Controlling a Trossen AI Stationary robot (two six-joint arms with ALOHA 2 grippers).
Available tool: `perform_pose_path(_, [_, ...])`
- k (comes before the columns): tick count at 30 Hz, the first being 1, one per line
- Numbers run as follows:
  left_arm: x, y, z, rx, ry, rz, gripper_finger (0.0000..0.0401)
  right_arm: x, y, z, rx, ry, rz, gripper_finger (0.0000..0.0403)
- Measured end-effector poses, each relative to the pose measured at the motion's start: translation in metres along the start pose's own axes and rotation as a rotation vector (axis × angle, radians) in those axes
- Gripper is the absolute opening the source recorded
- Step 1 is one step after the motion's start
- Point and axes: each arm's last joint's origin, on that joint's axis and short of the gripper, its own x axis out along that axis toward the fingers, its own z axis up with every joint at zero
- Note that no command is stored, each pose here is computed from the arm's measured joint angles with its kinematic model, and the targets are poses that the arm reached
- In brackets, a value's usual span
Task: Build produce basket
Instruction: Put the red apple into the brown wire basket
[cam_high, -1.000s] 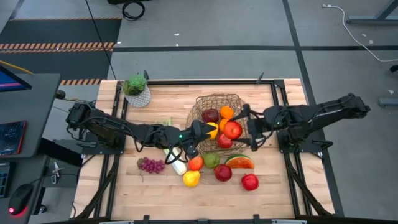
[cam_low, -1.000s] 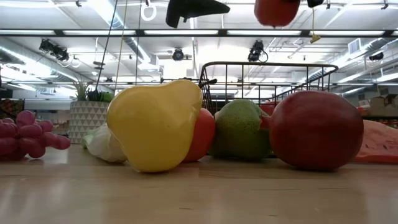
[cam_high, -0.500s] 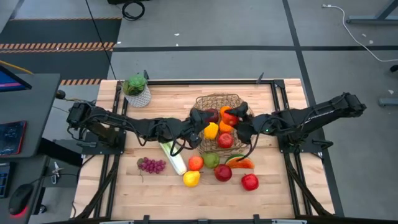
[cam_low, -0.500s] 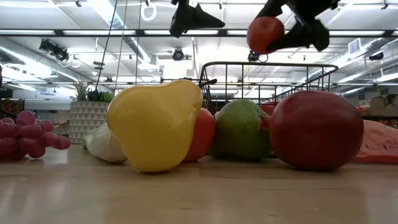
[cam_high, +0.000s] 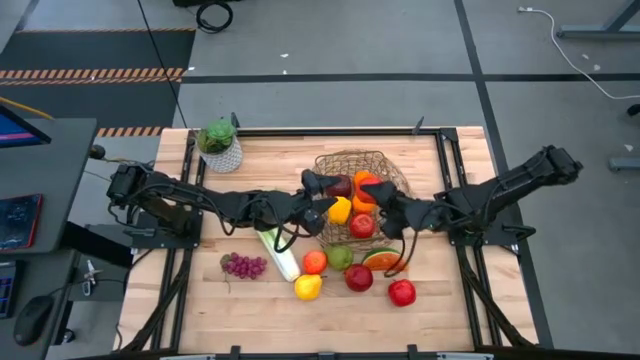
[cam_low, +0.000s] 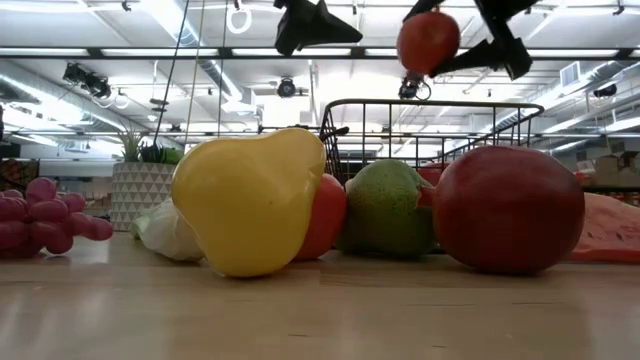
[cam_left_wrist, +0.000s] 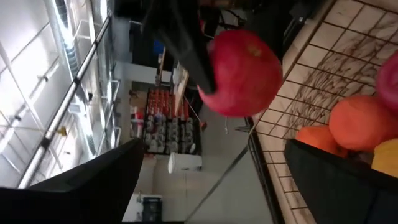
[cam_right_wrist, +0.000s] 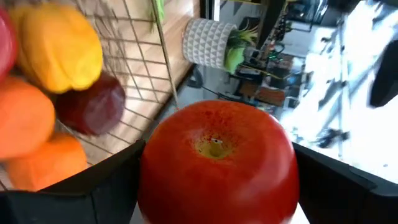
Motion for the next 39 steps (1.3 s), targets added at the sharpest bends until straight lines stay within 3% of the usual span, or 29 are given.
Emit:
perform_pose_path(9, [-0.001, 0.0, 0.002, -0.029, -0.004, 0.0, 0.0397, -0.013, 0.002, 0.013, -0.219, -0.037, -0.03, 0.0364])
perform_pose_path(18, [-0.001, 0.0, 0.002, -0.029, -0.004, 0.0, 0.0397, -0.013, 0.002, 0.012, -0.24, -0.035, -0.03, 0.0364])
perform_pose_path(21, [-0.001, 0.0, 0.002, -0.03, -0.003, 0.0, 0.0397, -0.012, -0.002, 0.012, -0.063, -0.035, -0.052, 0.0364])
perform_pose_path(29, [-0.001, 0.0, 0.002, -0.095, -0.003, 0.0, 0.0397, -0.01, -0.014, 0.01, 0.687, -0.072, -0.114, 0.0364])
perform_pose_path(36, [-0.001, 0.0, 0.002, -0.117, -0.003, 0.0, 0.0397, -0.01, -0.014, 0.01, 1.012, -0.093, -0.105, 0.0364])
perform_pose_path(39, [-0.001, 0.0, 0.002, -0.181, -0.003, 0.0, 0.0397, -0.01, -0.014, 0.011, 1.162, -0.106, -0.097, 0.0364])
